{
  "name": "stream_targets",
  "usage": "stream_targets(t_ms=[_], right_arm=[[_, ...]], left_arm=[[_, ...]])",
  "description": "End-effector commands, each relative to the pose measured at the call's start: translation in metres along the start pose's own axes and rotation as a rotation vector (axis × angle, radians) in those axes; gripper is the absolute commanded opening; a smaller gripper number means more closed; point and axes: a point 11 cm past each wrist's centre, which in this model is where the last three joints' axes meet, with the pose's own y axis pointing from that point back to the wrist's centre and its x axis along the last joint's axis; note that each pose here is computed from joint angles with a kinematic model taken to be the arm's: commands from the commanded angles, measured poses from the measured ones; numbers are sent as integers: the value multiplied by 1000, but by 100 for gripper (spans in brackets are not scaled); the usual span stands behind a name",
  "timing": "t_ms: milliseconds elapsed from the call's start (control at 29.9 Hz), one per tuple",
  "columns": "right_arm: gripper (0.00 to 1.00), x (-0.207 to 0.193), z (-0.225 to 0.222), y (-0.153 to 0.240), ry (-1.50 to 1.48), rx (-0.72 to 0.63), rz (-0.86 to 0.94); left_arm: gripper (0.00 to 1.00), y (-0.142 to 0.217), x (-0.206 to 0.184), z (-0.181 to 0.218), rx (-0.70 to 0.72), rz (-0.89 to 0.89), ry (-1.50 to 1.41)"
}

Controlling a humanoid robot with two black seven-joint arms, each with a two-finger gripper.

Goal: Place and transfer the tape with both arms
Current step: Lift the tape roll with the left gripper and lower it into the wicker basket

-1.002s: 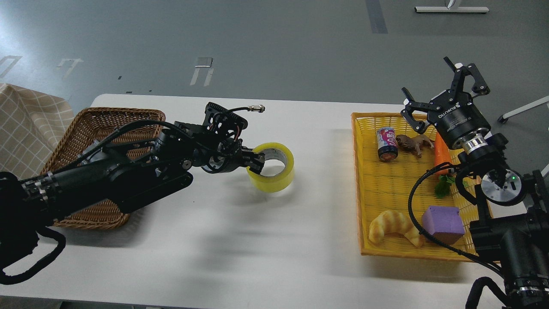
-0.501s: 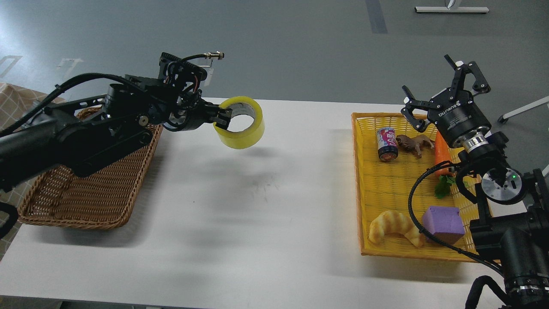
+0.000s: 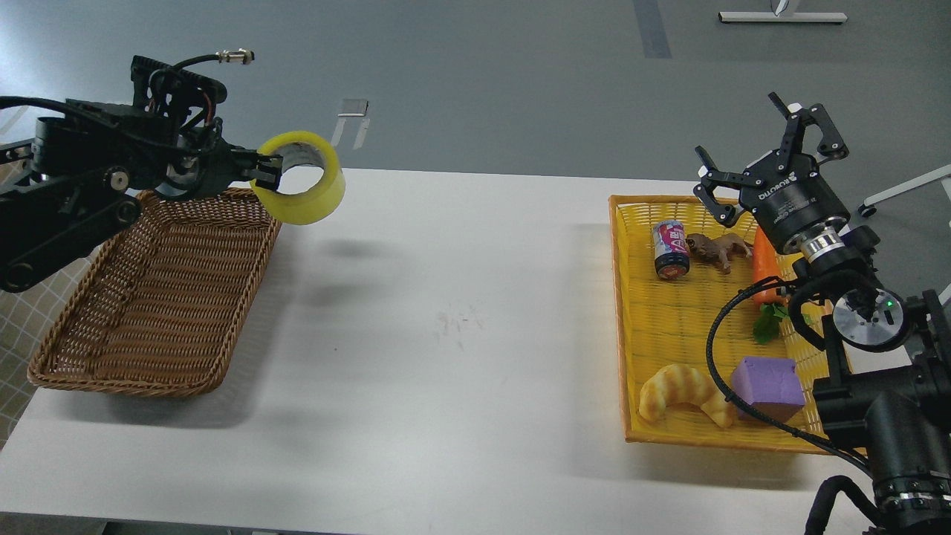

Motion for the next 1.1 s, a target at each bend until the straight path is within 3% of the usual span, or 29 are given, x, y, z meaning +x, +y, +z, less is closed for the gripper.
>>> stream_targets(t_ms=[0,368,1069], right_arm=[[100,-1,2,-1,3,-9,-4],[100,-2,4,-1,6,-15,-5],[100,0,10,1,6,-27,-1]], left_arm=[[0,8,-5,-24,54,-9,18],[0,21,-57,-84,191,-106,85],[0,9,-145,-103,226,-277,260]])
